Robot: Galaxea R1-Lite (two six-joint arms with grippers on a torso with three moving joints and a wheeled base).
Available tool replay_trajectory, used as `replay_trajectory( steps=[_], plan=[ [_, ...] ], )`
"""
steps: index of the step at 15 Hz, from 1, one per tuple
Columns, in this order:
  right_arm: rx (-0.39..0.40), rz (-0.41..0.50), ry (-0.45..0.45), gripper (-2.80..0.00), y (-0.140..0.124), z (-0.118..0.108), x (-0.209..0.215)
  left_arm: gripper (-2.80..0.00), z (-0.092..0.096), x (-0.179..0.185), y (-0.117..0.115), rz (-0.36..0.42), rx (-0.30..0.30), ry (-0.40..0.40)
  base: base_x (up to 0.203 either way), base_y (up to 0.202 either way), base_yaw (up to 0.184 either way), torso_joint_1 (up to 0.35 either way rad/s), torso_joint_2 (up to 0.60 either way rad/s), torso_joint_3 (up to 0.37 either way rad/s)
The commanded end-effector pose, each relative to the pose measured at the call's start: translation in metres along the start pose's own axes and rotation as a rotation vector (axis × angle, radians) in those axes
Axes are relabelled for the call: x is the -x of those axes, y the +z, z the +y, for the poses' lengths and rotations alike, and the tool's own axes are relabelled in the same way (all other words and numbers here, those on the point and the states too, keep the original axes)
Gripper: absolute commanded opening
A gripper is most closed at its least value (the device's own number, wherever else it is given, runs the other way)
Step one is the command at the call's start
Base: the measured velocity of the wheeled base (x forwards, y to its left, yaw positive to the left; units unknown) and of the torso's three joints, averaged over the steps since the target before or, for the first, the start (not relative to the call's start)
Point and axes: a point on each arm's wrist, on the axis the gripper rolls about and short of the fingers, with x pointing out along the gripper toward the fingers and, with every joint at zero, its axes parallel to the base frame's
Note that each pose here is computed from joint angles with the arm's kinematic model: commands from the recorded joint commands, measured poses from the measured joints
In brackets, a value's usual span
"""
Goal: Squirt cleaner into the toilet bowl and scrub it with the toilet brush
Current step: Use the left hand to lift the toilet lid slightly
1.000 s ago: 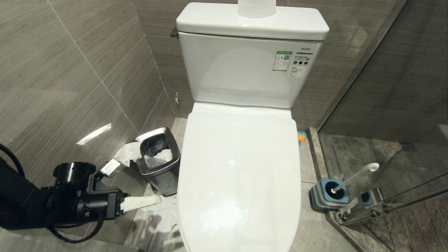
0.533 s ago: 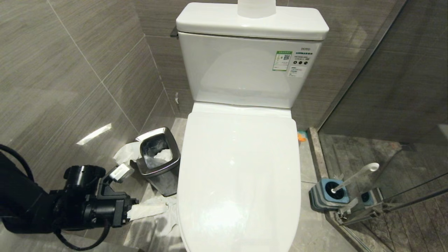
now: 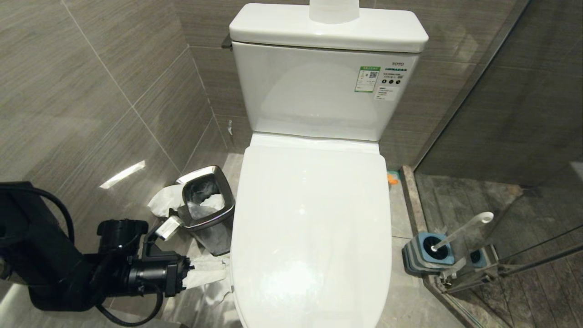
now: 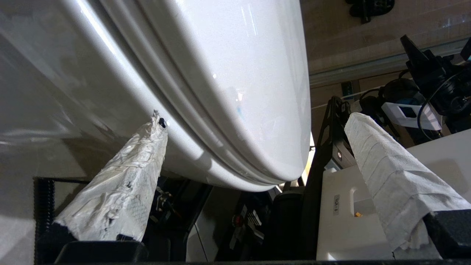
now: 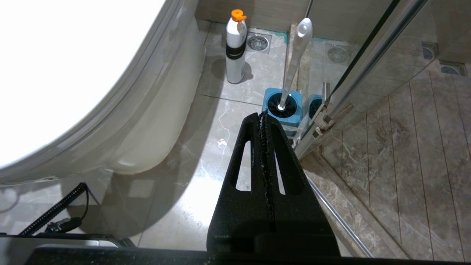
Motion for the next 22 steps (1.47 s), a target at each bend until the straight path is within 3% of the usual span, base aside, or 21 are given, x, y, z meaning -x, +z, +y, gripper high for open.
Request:
replay_trajectory(
  steps=[1, 10, 22],
  plan=[
    [0.0, 0.001, -0.001, -2.8, 0.0, 0.0, 0.0, 0.0, 0.005, -0.002, -0.005, 0.008, 0.023, -0.009, 0.0, 0.0, 0.0, 0.0, 0.0, 0.0],
    [0.0, 0.0, -0.001, -2.8, 0.0, 0.0, 0.0, 0.0, -0.004, -0.004, 0.002, 0.007, 0.044, -0.021, 0.0, 0.0, 0.0, 0.0, 0.0, 0.0],
    [0.0, 0.001, -0.001, -2.8, 0.0, 0.0, 0.0, 0.0, -0.005, -0.016, 0.0, 0.038, 0.03, -0.02, 0.0, 0.0, 0.0, 0.0, 0.0, 0.0]
  ],
)
